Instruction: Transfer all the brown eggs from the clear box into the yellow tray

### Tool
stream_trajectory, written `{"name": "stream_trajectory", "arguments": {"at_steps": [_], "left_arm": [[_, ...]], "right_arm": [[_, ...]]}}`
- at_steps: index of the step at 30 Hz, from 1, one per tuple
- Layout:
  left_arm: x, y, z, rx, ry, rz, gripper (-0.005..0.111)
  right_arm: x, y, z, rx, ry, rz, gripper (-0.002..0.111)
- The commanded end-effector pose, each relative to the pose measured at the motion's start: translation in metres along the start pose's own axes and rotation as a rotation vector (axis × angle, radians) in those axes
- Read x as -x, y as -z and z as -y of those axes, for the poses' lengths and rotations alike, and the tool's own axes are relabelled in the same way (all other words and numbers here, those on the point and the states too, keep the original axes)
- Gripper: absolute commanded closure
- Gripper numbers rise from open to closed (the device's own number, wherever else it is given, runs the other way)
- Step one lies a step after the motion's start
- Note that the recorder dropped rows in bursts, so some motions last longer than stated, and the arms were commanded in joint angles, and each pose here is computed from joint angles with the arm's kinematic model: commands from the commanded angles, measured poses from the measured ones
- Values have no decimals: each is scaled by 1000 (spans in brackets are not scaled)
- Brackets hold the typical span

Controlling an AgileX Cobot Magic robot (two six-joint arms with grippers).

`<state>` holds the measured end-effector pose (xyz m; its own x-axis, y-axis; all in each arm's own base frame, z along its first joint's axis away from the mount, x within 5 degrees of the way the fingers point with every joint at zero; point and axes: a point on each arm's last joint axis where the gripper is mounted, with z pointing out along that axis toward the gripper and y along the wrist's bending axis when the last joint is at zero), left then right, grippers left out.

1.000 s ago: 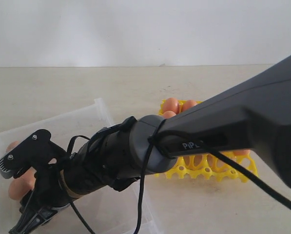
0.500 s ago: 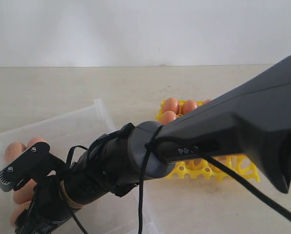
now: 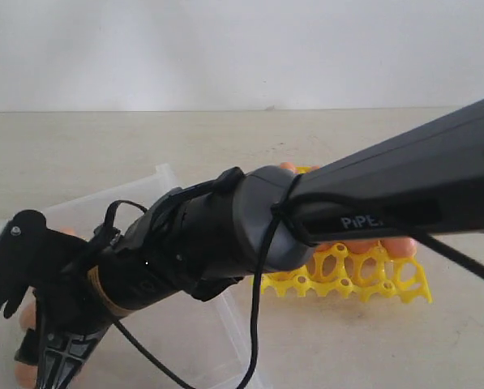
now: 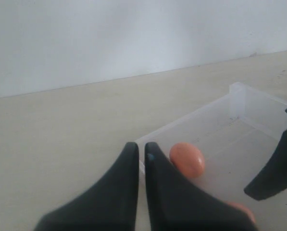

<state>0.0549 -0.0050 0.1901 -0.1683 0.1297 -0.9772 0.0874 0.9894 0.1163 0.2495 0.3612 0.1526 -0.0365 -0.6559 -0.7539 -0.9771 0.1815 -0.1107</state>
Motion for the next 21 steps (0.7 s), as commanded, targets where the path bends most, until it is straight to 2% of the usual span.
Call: {"name": "stream_trajectory", "arguments": {"at_steps": [1,3,6,10,12,17,21], "left_arm": [[0,0,0,-3,7,7,103],[0,0,0,-3,7,7,103],[0,0,0,-3,7,7,103],[0,0,0,-3,7,7,103],[0,0,0,-3,7,7,103],[0,0,0,-3,7,7,103],[0,0,0,-3,7,7,103]], "right_arm": [[4,4,-5,58,103,25,52],[5,4,-9,99,168,40,52],[4,4,-7,69,269,35,52],[4,4,-7,73,280,36,52],[5,5,-9,90,219,41,52],[14,14,-8,92,-120,53,52],[30,32,-5,67,-238,95,52]]}}
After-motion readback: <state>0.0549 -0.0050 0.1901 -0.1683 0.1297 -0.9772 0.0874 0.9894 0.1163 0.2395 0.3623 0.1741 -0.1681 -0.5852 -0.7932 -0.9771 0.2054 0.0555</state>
